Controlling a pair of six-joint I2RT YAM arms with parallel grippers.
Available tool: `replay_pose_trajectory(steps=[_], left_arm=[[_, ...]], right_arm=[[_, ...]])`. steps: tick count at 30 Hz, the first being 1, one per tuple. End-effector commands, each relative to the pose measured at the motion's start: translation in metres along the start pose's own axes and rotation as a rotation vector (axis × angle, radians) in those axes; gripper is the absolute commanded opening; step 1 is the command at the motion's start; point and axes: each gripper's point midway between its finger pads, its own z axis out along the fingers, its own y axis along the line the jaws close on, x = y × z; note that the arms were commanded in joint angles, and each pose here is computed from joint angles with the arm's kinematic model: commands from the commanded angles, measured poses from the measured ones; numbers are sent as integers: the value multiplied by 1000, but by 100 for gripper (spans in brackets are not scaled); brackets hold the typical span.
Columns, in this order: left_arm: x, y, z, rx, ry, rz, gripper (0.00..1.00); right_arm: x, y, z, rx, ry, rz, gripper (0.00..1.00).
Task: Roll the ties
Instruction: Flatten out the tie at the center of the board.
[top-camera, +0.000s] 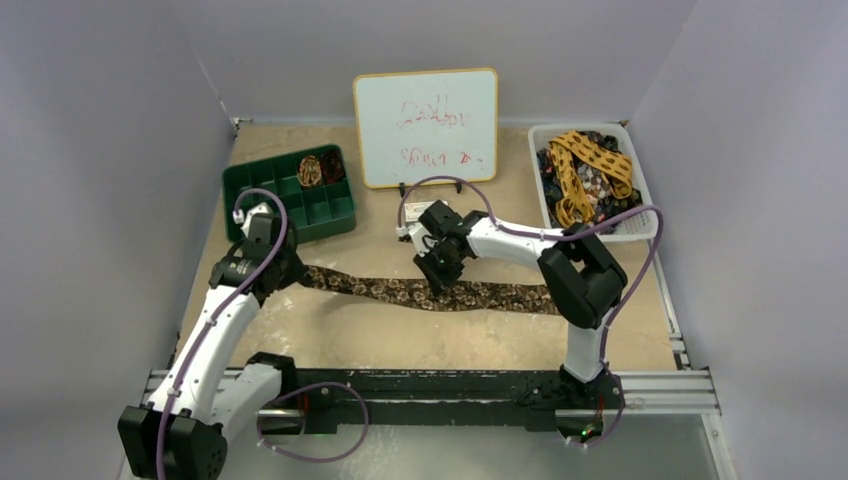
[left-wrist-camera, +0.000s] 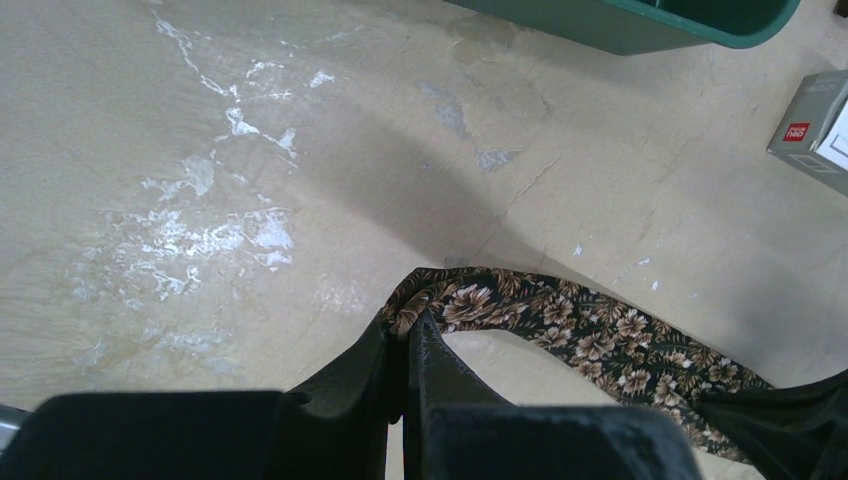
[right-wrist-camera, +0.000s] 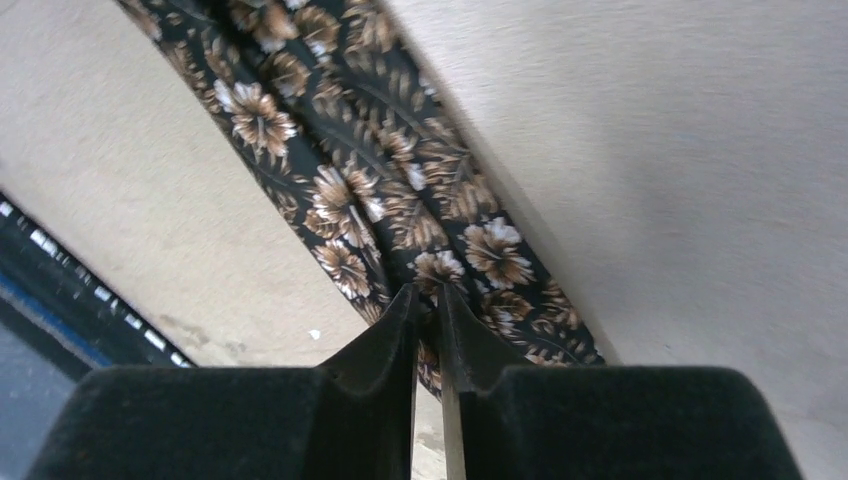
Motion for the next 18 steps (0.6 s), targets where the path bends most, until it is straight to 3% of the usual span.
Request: replay_pose_trajectory(steps=[1, 3, 10, 13, 18], left_arm=[[-16, 0, -5, -16, -41, 15, 0], [-19, 0, -4, -21, -48, 13, 0], [-21, 3, -1, -36, -53, 14, 0], [-18, 0, 1, -22, -40, 12, 0], [-13, -2, 3, -6, -26, 12, 0]], right_arm=[[7, 38, -14, -222, 42, -69, 15], [-4, 47, -25, -260, -8, -96, 19], [-34, 31, -62, -87, -202, -129, 40], [-24, 31, -51, -109, -178, -162, 47], [-1, 29, -28, -137, -98, -150, 50]])
